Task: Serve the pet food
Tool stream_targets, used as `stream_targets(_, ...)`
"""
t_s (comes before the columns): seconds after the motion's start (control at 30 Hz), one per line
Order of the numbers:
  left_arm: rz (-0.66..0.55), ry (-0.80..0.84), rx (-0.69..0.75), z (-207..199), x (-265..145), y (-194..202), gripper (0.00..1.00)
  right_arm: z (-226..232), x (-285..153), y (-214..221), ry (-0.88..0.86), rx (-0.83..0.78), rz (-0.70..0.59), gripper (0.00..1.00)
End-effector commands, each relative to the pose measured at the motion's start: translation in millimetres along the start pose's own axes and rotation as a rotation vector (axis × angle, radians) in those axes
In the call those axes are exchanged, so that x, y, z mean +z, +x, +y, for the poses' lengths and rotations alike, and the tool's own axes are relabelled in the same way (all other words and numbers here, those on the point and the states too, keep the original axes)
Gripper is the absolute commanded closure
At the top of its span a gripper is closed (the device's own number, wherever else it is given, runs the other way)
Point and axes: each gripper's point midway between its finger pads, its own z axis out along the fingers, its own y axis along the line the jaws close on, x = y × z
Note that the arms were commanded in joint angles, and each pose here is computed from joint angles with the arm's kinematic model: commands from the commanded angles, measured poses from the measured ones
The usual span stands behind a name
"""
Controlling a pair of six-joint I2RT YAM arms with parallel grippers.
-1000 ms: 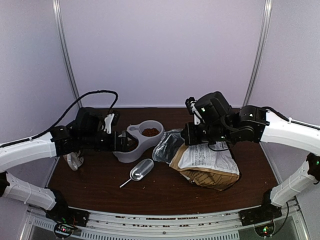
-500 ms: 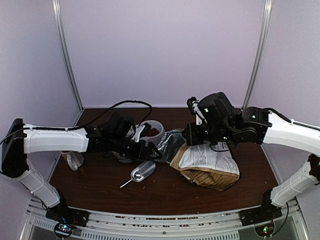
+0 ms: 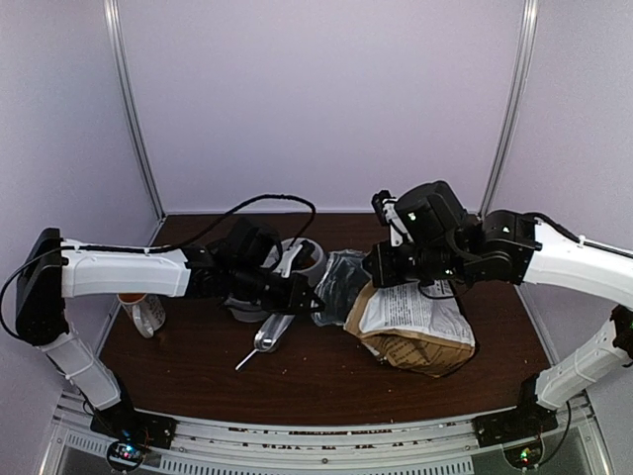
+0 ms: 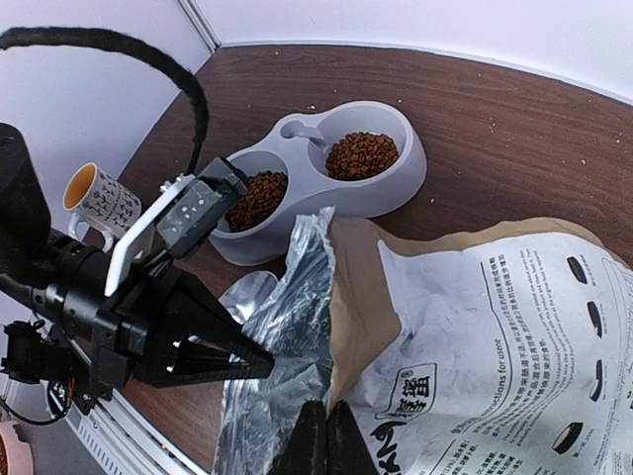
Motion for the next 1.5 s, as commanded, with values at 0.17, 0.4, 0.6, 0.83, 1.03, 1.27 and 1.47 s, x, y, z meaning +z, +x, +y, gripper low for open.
stream_targets(0.17, -0.229, 0.457, 0.424, -215, -77, -64, 1.00, 1, -66, -32, -0.011, -0.139, 0.010, 1.00)
stream_targets(0.4, -0.222, 0.627, 0.509, -285, -87, -64, 1.00, 12, -94, -23, -0.134, -0.186, 0.052, 1.00)
stream_targets(0.6, -0.184, 0.642, 0.518, -296, -77, -51, 1.00, 45, -90, -18, -0.315, -0.216, 0.053, 1.00)
stream_targets(0.83, -0.203, 0.445, 0.530, -258, -81, -45, 0.81, 58, -74, -9, -0.375, -0.268, 0.070, 1.00)
stream_targets(1.03, -0.258, 0.258, 0.609, -214, -124, -29, 0.39, 67, -77, -4, -0.442, -0.287, 0.072, 1.00)
stream_targets(1.27, -0.405, 0.149, 0.719, -174, -188, -25, 0.08, 78, -87, -4, -0.527, -0.294, 0.065, 1.00)
stream_targets(1.47, -0.326, 0.119, 0.808, -136, -161, -16, 0.12, 81, -94, -6, -0.555, -0.290, 0.061, 1.00)
